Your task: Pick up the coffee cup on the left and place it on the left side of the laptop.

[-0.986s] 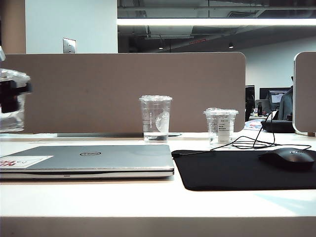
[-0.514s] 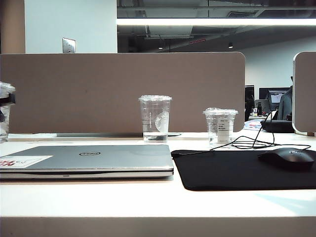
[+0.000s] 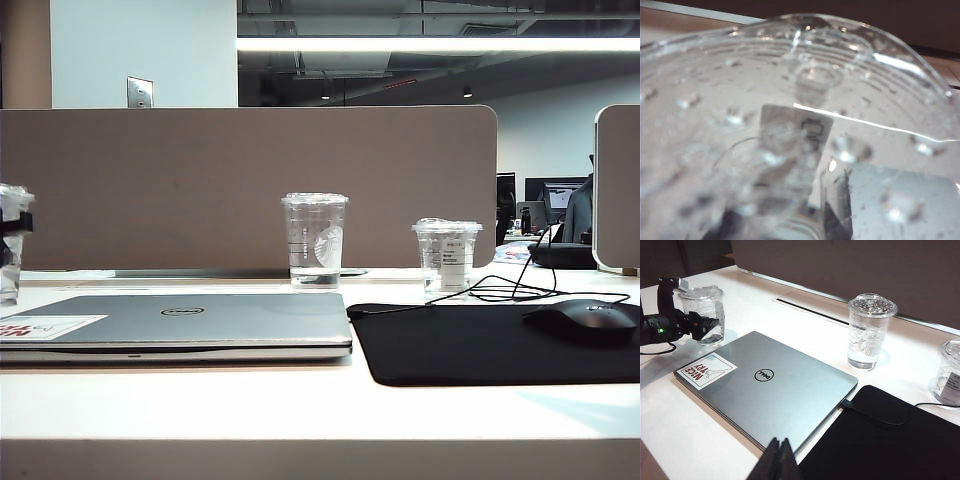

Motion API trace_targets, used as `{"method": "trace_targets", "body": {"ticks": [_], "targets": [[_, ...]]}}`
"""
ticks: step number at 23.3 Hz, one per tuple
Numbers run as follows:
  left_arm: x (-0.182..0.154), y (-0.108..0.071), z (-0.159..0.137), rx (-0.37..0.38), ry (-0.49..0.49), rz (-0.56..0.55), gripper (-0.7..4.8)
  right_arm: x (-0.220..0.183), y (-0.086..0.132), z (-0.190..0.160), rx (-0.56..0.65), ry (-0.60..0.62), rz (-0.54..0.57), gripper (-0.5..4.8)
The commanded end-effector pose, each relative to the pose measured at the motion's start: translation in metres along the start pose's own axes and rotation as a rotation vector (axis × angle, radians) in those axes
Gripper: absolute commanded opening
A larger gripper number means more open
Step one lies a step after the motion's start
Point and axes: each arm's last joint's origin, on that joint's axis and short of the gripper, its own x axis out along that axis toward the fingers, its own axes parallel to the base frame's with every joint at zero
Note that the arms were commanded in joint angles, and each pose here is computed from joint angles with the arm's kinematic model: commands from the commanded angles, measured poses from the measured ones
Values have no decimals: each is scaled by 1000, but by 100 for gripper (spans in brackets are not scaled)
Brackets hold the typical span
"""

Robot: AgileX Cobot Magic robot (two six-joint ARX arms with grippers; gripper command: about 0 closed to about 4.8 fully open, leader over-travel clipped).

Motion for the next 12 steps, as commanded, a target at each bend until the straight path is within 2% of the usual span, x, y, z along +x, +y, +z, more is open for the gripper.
{"method": "trace_targets", "body": {"ticks": [1, 7, 8, 9, 10, 11, 12], "targets": [[3, 0, -1, 4, -45, -9, 187, -1, 0, 4, 1, -28, 3, -3], [8, 3, -20, 3, 2, -2, 187, -1, 0, 4, 1, -27, 3, -4], [8, 3, -20, 2, 4, -2, 230, -1, 0, 4, 1, -27, 3, -4], [8, 3, -20, 2, 3, -3, 304, -1, 0, 4, 1, -27, 3, -4], [8, 3, -20, 2, 2, -3, 409, -1, 0, 4, 1, -27, 3, -4], [8, 3, -20, 3, 2, -3, 479, -1, 0, 4, 1, -27, 3, -3], [8, 3, -20, 3, 2, -3, 479, -1, 0, 4, 1, -27, 3, -4]]}}
